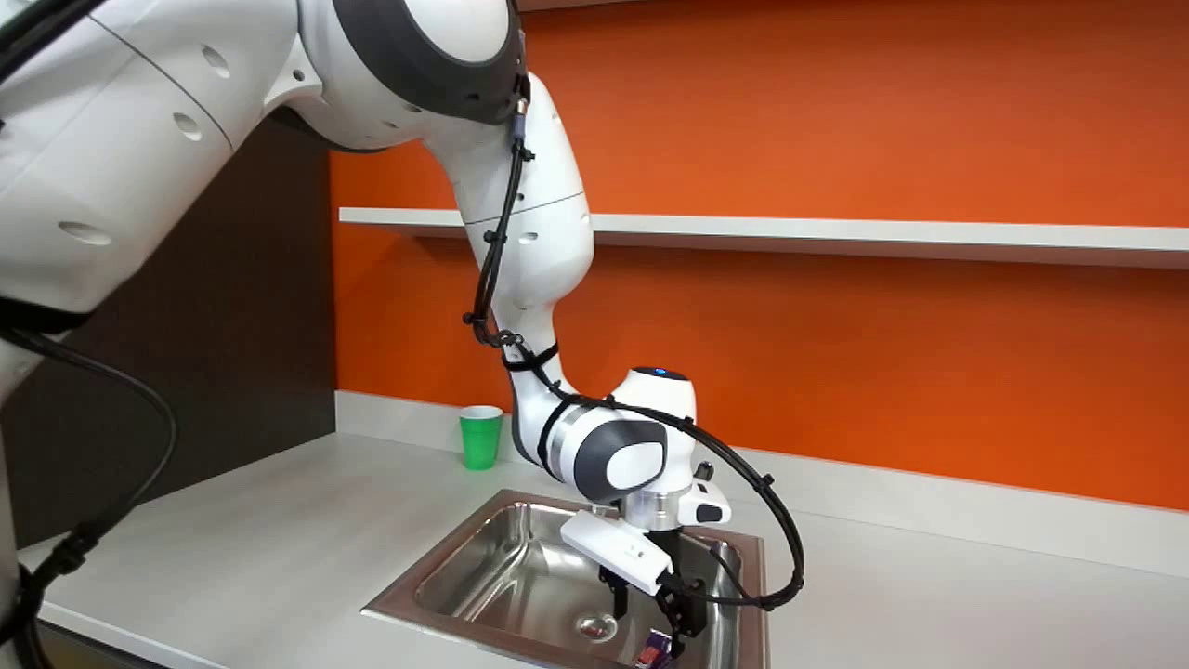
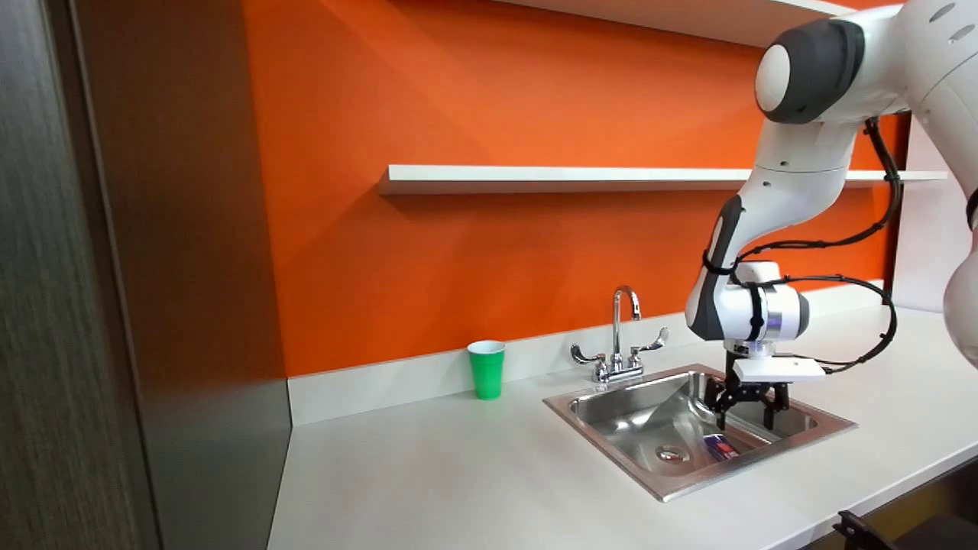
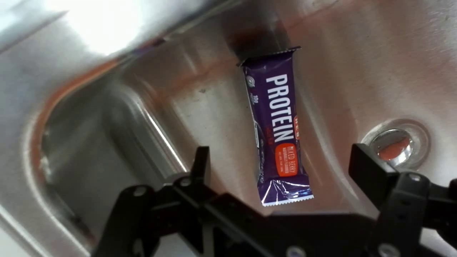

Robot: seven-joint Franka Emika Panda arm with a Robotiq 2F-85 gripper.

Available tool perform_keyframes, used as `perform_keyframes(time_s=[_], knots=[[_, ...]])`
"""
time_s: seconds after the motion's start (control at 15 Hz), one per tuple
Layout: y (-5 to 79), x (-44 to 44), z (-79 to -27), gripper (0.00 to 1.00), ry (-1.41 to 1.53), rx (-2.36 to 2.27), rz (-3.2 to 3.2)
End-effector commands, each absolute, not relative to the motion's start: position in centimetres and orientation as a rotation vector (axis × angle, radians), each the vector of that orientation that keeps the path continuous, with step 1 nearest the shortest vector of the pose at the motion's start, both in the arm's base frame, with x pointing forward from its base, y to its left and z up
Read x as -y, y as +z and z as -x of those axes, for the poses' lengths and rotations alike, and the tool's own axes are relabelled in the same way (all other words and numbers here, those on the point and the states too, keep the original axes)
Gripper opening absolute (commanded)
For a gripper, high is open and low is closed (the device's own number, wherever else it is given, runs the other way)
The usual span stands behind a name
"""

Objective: Remove the candy bar from the sink

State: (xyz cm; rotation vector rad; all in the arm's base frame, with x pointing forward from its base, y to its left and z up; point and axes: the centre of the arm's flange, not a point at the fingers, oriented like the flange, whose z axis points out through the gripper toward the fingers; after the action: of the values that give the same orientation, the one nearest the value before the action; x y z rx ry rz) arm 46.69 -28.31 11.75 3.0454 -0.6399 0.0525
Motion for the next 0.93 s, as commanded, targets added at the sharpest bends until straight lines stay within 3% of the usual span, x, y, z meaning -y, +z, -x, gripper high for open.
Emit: perform_keyframes(time_s=[0.0, 0.87], knots=[[11.5, 28.1, -46.7, 1.0, 0.052, 0.642, -3.047], [7.5, 28.8, -47.0, 1.0, -0.021, 0.714, -3.009]])
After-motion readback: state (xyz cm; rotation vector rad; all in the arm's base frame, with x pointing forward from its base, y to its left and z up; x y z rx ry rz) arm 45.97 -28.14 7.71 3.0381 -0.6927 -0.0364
